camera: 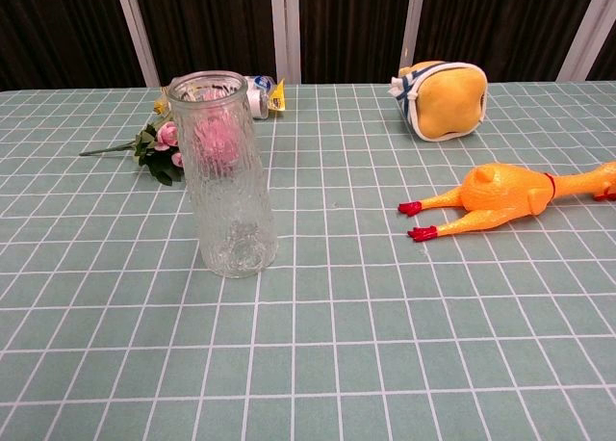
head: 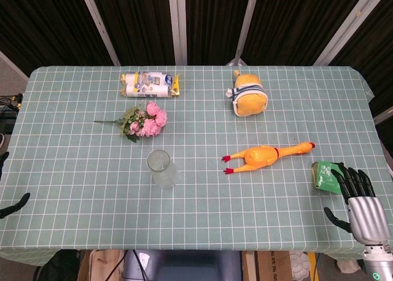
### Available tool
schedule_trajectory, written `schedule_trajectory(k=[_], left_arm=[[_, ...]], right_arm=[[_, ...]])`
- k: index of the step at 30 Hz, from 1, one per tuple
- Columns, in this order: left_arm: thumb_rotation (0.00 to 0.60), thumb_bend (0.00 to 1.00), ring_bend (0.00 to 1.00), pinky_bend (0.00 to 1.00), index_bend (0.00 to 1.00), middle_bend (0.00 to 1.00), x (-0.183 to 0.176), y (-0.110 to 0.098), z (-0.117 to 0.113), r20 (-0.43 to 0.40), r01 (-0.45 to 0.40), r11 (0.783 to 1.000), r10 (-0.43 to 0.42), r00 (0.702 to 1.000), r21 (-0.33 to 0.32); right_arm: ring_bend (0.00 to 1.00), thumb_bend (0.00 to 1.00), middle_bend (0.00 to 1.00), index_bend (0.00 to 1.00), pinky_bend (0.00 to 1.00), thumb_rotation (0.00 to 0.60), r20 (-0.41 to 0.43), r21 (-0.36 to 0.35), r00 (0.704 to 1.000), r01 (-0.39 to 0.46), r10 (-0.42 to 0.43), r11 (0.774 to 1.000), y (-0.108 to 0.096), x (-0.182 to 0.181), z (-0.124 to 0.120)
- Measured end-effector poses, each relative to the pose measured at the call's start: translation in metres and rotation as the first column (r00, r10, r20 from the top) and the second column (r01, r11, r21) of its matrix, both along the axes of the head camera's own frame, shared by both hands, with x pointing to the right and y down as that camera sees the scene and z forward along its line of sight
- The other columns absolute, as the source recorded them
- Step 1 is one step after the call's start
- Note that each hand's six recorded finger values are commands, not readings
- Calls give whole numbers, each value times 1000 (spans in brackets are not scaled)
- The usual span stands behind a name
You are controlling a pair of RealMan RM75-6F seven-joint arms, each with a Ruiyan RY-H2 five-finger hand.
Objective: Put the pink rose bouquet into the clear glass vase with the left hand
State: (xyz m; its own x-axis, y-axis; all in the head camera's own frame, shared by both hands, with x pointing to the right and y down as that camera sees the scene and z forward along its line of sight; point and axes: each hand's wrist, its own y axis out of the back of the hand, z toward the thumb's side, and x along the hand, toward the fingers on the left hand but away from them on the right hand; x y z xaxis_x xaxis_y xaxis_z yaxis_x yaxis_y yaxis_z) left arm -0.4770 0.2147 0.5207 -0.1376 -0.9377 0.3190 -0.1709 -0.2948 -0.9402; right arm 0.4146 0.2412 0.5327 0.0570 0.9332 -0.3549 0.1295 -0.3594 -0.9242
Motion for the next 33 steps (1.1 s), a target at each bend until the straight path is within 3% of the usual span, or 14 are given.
schedule_trajectory(k=[26, 33], left_arm=[[600, 275, 0, 14, 69, 93, 4, -1, 2, 11, -17, 1000, 17, 1000, 2], [600, 272, 0, 10, 68, 76, 15, -23, 11, 16, -84, 996, 84, 996, 6]], right_arm=[[30, 268, 70, 121, 0, 600, -2, -3, 1000, -1, 1, 1000, 1, 1, 1], [30, 268, 70, 121, 0, 600, -5, -3, 1000, -29, 29, 1000, -2, 9, 1]])
